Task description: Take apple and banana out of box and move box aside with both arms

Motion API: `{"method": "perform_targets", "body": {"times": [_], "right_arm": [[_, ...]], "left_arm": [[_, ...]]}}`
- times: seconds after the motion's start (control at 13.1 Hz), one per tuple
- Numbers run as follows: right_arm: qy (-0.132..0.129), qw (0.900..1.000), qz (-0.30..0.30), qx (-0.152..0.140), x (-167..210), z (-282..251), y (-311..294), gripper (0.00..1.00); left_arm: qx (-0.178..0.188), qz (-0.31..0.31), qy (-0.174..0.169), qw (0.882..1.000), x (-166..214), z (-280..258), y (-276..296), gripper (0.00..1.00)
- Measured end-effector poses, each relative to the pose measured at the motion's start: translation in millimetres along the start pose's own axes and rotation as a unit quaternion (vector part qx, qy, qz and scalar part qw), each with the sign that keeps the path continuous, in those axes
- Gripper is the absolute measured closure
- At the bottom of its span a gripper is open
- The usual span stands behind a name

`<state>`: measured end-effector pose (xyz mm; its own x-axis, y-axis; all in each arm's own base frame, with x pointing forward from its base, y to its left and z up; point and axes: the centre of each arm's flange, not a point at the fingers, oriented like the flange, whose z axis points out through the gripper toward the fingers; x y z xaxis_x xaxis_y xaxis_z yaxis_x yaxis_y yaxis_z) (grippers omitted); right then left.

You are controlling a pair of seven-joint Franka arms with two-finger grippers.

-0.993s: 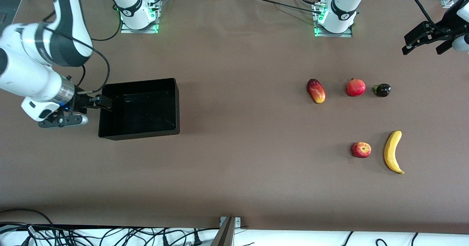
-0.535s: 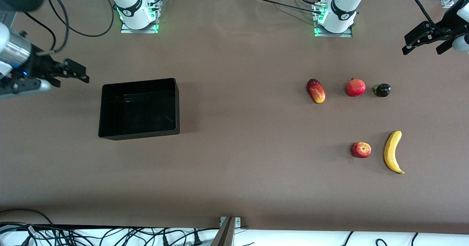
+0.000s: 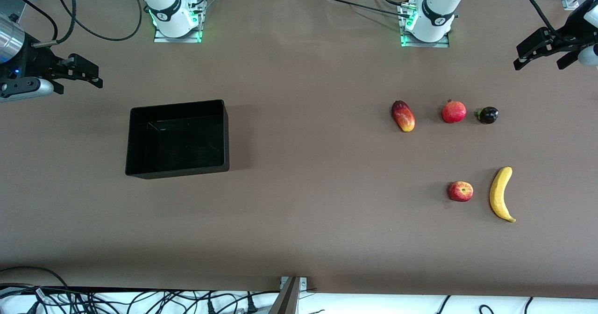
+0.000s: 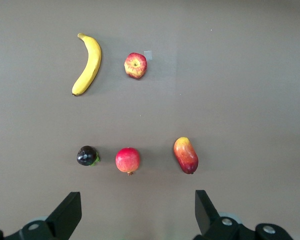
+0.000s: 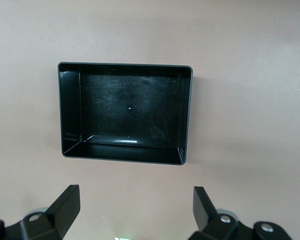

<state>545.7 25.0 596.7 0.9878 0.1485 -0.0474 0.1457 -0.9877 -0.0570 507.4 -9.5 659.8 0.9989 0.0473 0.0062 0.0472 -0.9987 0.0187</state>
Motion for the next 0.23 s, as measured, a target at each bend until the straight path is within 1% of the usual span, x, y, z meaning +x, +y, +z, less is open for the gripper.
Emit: {"method": "perform_targets", "body": {"times": [0.23], "right_arm": [[0.001,1.000,0.004,-0.001,-1.0,-1.2,3.6,0.00]], "left_arm": [[0.000,0.000,0.000,1.000,0.0,0.0,-0.5,0.00]]}}
